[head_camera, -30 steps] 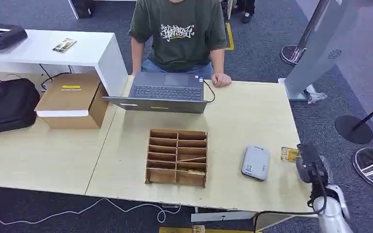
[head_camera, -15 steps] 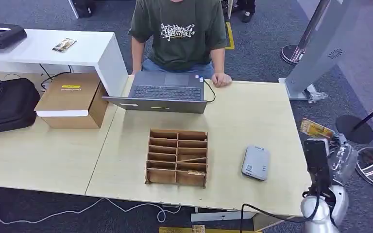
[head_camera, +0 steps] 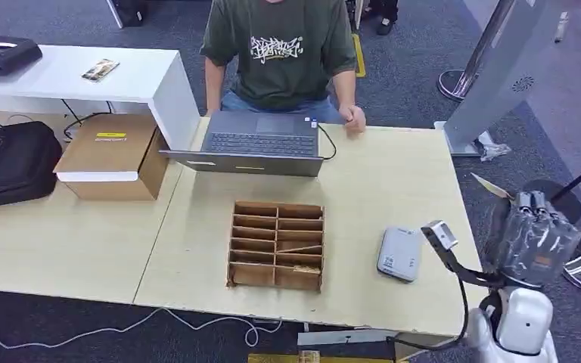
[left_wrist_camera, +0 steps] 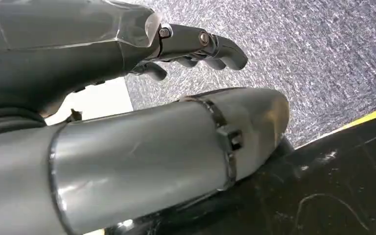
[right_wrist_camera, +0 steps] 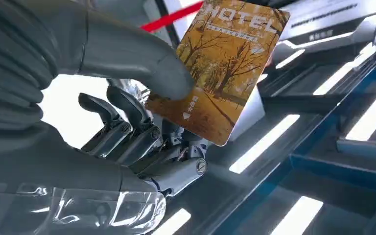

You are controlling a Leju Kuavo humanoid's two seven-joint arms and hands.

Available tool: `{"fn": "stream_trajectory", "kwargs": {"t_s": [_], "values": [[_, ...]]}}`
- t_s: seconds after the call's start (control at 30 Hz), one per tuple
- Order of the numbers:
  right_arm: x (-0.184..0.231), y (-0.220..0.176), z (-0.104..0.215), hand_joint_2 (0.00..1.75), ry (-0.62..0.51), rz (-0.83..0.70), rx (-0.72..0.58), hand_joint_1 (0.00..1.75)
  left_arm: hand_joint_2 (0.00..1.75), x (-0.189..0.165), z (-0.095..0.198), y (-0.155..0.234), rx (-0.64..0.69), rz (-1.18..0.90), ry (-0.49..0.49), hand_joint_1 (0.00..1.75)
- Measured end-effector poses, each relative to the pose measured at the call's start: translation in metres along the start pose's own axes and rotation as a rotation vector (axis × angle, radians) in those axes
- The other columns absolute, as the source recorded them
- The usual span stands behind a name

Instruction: Pass the card to the sensor for recognition and then transmit it.

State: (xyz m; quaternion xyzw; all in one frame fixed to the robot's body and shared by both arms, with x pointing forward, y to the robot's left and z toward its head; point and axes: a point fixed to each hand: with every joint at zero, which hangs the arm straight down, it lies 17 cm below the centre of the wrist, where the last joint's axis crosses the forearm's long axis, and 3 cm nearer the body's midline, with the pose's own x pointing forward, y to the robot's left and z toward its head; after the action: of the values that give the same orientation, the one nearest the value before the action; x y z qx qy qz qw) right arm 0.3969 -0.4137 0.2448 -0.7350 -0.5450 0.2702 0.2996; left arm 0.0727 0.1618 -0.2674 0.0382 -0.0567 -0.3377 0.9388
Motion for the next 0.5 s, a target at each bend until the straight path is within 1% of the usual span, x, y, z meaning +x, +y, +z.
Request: {"fn": "stream_trajectory", "kwargs": {"t_s": [0.1,0.27,0.3,0.37,0.43,0.47,0.5], "values": [[-0.014,-0.004,-0.011,1.75,-0.012,0.043,-0.024,1.75,0.00,0.002,0.000,0.001,0.000,-0.002,-0.002,0.00],[-0.018,-0.007,-0.017,1.75,-0.048,0.072,-0.037,1.75,0.00,0.002,0.000,0.001,-0.003,-0.003,-0.004,0.00],[-0.022,-0.007,-0.020,1.75,-0.026,0.075,-0.041,1.75,0.00,0.002,0.000,0.001,-0.003,-0.003,-0.004,0.00],[-0.029,-0.006,-0.031,1.75,0.067,0.063,-0.054,1.75,0.00,0.003,0.000,0.000,-0.006,-0.007,-0.005,0.00],[-0.020,0.002,-0.035,1.75,0.149,0.025,-0.049,1.75,0.00,0.004,0.000,0.001,-0.006,-0.008,-0.007,0.00],[-0.008,0.008,-0.037,1.75,0.149,0.010,-0.039,1.75,0.00,0.005,0.000,0.002,-0.005,-0.009,-0.009,0.00],[0.011,0.018,-0.031,1.75,0.113,-0.001,-0.011,1.75,0.00,0.006,0.001,0.002,-0.004,-0.012,-0.011,0.00]]}}
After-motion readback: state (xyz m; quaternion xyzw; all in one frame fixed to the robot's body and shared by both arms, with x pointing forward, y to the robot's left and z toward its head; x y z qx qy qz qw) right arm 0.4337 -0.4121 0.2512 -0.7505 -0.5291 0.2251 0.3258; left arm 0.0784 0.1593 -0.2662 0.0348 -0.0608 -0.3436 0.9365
